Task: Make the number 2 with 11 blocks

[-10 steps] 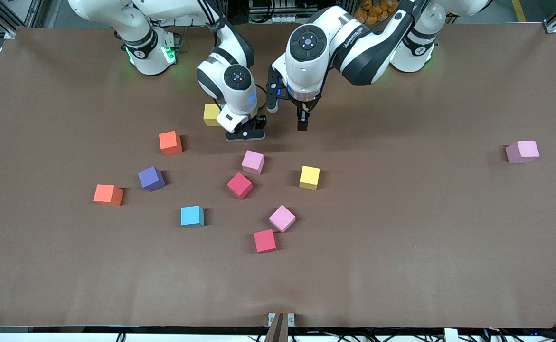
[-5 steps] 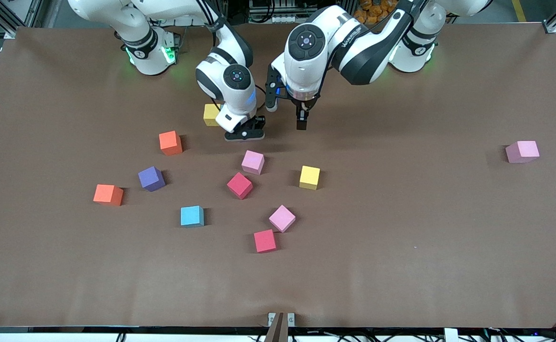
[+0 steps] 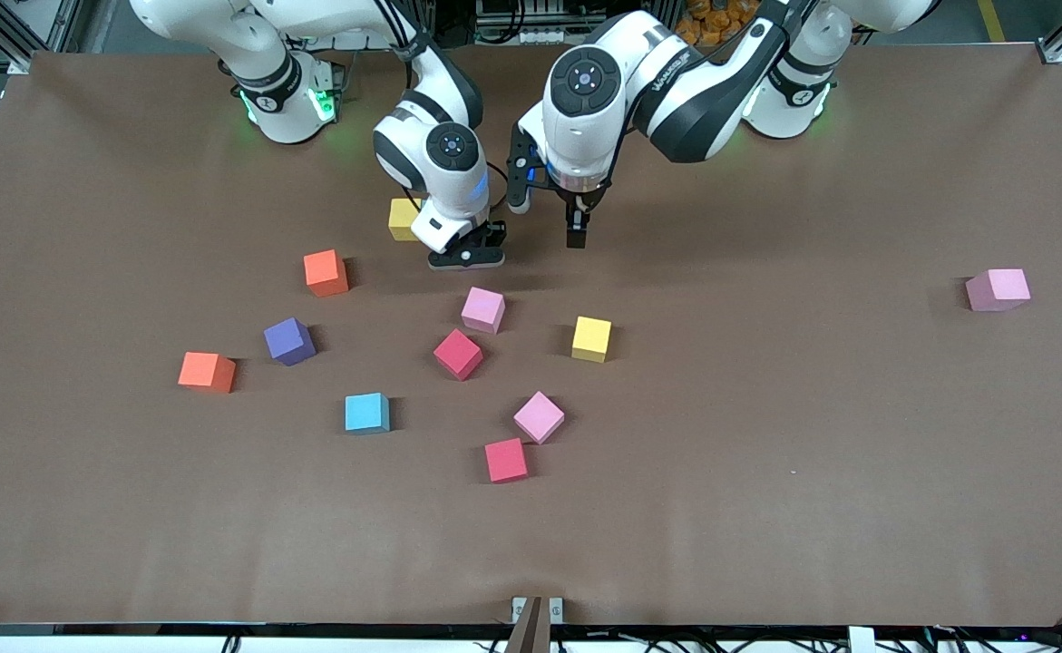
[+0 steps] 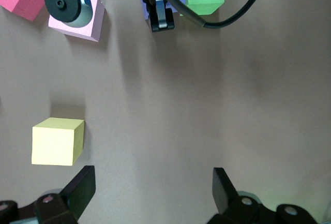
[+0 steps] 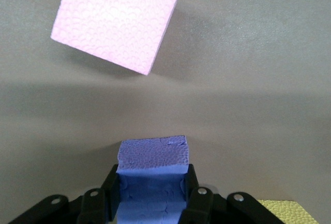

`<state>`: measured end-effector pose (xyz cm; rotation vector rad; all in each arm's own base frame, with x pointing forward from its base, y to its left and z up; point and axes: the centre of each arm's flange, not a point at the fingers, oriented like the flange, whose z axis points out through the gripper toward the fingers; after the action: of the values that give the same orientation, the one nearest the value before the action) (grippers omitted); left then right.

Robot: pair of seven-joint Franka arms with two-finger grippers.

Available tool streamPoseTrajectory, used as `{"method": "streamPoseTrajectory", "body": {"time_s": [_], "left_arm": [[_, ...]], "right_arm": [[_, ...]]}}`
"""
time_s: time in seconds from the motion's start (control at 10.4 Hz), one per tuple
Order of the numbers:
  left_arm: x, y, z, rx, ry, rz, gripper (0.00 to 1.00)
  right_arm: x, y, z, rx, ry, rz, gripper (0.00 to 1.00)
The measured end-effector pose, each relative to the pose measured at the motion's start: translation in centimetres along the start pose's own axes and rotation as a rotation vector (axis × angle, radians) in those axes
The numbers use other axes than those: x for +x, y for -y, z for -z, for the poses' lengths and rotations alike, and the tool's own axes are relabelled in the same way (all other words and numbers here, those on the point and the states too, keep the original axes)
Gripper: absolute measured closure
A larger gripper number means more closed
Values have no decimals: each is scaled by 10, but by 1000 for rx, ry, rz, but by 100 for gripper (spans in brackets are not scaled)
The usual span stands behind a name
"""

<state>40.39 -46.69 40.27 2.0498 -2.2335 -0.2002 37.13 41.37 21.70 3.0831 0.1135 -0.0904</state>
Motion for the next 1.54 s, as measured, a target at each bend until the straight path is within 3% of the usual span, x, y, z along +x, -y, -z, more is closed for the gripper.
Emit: {"method": "streamPoseTrajectory", "body": {"time_s": [0.29,0.58,0.67,1.54], "left_arm": [[0,0,0,0,0,0,0],[0,0,0,0,1,-1,0],[1,-1,0,0,1,-2,0],[1,-1,-3,-3,3,-2,0]], "right_arm": [[0,0,0,-1,1,-4,46],[-2,-5,-6,-13,8,-5,4],[-2,-5,-6,-13,8,-4,0],[19,-23,38,30,-49,-56,0]]}}
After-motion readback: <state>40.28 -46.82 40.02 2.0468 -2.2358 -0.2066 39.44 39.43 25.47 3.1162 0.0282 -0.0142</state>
